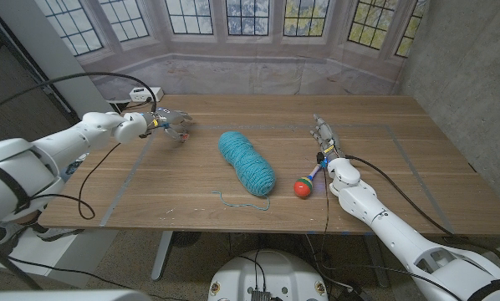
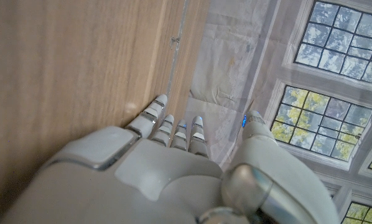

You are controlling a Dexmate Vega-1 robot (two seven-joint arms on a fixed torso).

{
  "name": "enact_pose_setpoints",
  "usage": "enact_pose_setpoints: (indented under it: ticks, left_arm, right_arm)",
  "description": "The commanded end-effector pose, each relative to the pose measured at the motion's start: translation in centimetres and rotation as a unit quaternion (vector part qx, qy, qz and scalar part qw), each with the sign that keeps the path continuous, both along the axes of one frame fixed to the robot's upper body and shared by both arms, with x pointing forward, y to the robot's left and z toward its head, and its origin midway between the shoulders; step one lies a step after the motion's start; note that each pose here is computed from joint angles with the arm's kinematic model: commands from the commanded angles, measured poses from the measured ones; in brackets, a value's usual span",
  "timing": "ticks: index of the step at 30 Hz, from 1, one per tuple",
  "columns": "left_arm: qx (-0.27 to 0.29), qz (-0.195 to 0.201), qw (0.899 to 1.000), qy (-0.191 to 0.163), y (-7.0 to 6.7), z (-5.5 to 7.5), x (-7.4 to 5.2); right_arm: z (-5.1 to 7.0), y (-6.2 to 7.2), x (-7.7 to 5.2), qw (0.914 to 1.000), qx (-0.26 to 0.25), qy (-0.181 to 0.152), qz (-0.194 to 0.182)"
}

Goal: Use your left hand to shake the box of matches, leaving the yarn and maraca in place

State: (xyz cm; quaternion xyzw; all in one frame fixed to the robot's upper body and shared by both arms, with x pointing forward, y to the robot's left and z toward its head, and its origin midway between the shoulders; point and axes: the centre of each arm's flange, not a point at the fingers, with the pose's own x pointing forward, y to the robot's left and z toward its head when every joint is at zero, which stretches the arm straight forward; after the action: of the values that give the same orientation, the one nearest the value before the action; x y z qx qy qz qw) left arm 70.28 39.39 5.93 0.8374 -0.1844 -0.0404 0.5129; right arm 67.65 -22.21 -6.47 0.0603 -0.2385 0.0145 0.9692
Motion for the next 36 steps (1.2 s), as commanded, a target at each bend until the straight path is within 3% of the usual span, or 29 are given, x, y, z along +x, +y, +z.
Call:
enact_pose_setpoints:
  ticks: [1, 23, 36]
  left_arm:
    - [0.000, -0.002, 1.000, -0.005, -0.5, -0.3, -0.6]
    - [-0.001, -0.003, 1.000, -0.008, -1.1, -0.8, -1.0]
    - [0.002, -0.004, 1.000, -0.017, -1.4, -0.1, -1.7]
  right_arm:
    - [-0.4, -0.4, 0.0, 1.0000, 0.004, 0.003, 0.001]
    - [-1.2, -0.9, -0.2, 0.9999, 0.010, 0.007, 0.000]
    - [-1.1, -1.1, -0.6, 0.9999, 0.010, 0.003, 0.001]
